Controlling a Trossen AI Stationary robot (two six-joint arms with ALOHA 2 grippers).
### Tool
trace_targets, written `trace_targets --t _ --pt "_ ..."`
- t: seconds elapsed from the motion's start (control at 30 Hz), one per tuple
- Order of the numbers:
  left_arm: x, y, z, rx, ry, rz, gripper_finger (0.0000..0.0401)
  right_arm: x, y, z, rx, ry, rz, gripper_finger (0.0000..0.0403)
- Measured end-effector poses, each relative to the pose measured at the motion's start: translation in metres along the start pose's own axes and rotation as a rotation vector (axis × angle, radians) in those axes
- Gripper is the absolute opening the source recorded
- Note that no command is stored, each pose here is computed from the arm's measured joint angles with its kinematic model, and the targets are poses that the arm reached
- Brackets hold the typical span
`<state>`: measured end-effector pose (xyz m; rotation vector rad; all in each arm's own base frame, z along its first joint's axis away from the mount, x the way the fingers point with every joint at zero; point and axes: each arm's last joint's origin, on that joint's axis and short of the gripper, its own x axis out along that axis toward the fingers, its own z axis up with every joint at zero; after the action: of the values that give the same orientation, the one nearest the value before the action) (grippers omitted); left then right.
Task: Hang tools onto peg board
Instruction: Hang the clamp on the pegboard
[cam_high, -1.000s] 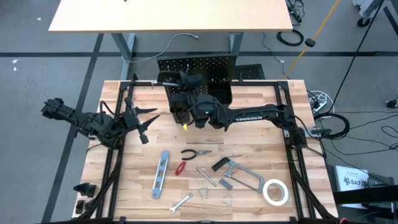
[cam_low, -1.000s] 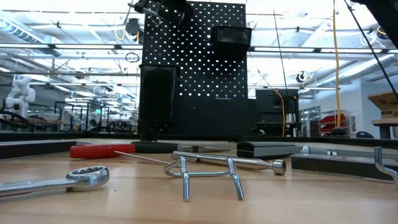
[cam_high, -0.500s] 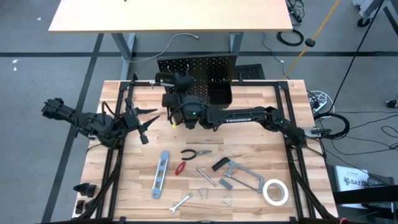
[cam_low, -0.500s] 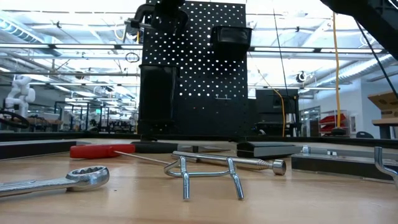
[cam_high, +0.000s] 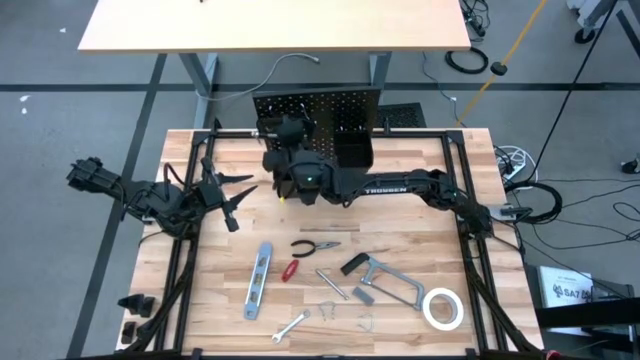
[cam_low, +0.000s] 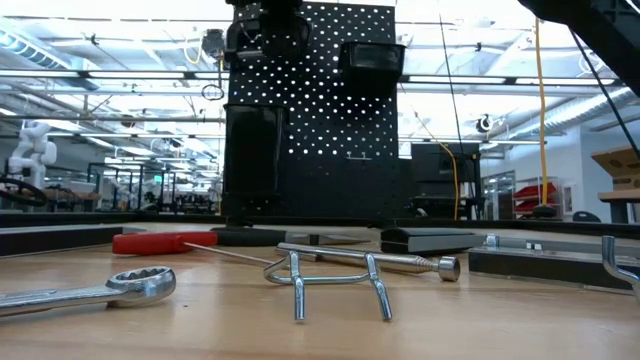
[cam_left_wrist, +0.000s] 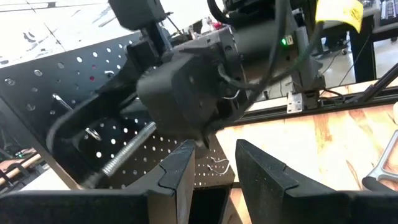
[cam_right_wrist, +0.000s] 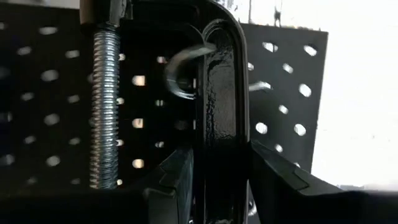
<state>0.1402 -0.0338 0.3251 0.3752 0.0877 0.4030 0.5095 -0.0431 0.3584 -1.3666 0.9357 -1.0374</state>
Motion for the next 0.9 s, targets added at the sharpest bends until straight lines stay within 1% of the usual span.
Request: trace_targets --t 0.4,0.6,0.8,0.9 --pt "0.0 0.0 0.0 0.0 0.0 0.0 0.0121 0.001 -0.003 -0.001 -0.101 -0.005 -0.017 0.0116" --pt "0.0 0.0 0.0 0.0 0.001 0.0 0.0121 0.001 -0.007 0.0 -0.152 -0.053 -0.048 0.0116" --pt "0.0 0.0 0.0 0.003 0.003 -0.001 0.0121 0.009 -0.007 -0.004 -0.158 -0.029 -0.046 0.0116" --pt "0.0 0.0 0.0 0.002 0.003 -0.001 0.0121 0.016 -0.006 -0.007 -0.143 -0.012 -0.044 0.0116"
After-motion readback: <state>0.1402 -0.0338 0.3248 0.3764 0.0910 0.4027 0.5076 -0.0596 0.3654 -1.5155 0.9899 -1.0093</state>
